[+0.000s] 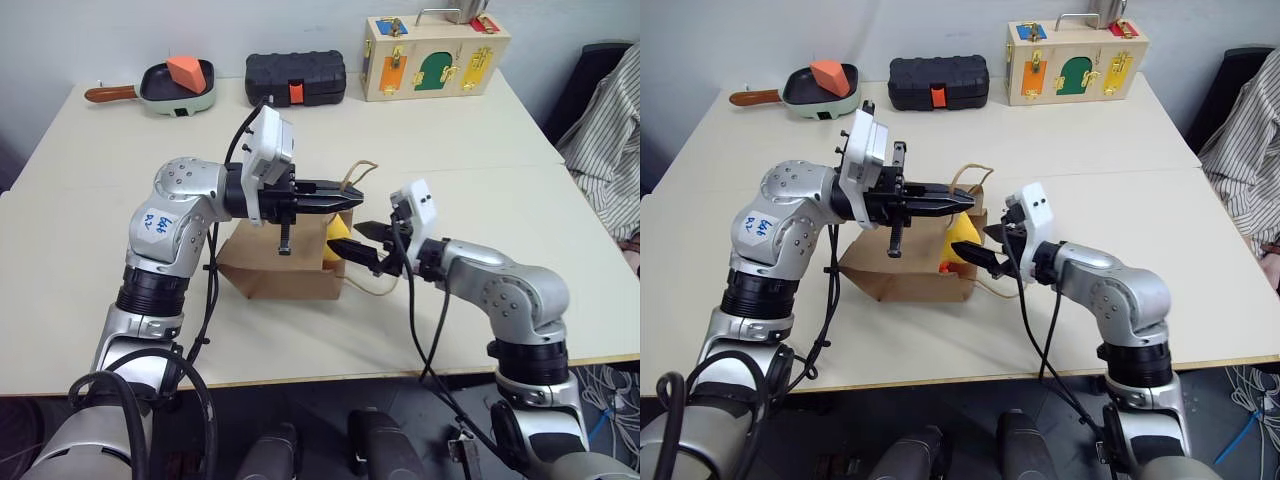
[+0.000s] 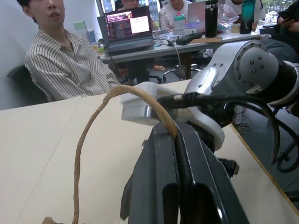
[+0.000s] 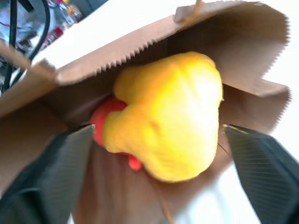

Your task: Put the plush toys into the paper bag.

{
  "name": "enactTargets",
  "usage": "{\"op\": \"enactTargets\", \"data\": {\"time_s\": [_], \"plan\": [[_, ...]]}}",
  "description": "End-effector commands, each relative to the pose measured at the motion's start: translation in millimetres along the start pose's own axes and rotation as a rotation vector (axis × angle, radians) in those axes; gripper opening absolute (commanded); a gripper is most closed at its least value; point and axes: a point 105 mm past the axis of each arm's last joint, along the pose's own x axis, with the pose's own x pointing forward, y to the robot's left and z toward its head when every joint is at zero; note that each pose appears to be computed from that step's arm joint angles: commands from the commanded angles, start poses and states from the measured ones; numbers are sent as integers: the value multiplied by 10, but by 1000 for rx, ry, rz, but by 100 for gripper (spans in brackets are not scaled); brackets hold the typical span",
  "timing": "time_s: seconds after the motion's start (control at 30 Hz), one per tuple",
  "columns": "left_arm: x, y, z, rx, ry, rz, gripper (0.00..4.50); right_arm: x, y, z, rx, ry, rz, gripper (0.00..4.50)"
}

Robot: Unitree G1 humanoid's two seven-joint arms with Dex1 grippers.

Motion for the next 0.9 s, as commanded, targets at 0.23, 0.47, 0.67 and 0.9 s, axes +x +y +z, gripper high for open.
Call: {"op": "enactTargets", "data": {"time_s": [0.23,0.47,0.67,0.9], "plan": [[-23,-2,119,56,-22,1,0,-677,-350,-197,37,84,-254,446],[-18,-12,124,59,-24,-2,0,-505,-362,-612,186,123,-256,446],[-36,-11,133,62,-22,4,0,-339,-400,-698,329,71,-254,291],[-49,13,136,65,-17,18,0,-391,-384,-558,294,26,-238,47]]}}
